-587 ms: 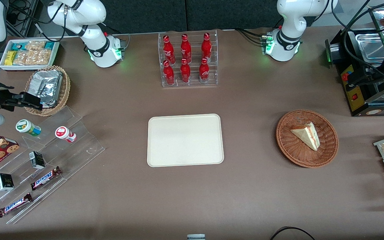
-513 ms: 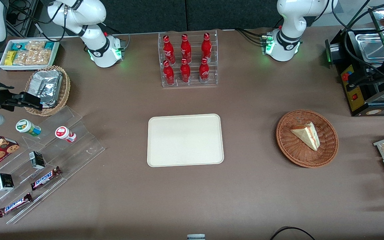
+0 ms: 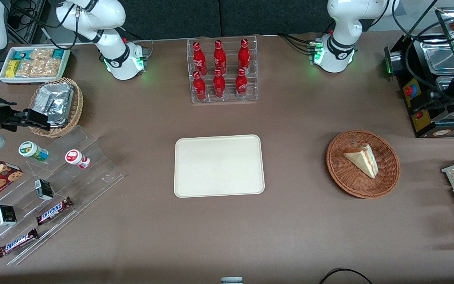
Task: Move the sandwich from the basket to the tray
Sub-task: 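Move the left gripper from rest toward the sandwich in the wicker basket, then lower the open left gripper around the wrapped sandwich and close it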
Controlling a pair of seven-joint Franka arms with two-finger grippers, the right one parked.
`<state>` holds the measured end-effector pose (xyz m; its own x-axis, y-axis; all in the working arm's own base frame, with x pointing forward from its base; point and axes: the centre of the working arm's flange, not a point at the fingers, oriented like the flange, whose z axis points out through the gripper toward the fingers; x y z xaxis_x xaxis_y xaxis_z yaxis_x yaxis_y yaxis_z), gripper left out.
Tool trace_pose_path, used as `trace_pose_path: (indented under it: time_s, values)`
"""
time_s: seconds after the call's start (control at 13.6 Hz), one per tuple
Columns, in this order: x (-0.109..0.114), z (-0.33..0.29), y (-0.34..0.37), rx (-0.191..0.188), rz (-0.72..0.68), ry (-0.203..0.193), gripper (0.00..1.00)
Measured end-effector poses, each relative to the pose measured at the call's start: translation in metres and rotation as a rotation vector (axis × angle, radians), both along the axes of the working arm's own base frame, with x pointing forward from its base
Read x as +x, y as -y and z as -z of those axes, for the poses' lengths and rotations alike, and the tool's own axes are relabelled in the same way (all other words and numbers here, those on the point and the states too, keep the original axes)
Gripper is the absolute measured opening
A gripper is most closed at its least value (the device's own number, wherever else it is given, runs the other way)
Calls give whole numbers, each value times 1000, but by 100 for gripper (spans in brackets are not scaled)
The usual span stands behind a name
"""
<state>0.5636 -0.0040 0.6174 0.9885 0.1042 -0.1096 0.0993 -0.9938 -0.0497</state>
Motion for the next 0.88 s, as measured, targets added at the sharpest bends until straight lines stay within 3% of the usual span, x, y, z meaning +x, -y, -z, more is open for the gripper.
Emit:
trace_pose_path:
  time_s: [0.37, 0.59, 0.88]
  values:
    - [23, 73, 1, 23, -233, 28, 100]
    - [24, 124, 2, 35, -350, 31, 100]
    - [18, 196, 3, 36, -516, 86, 100]
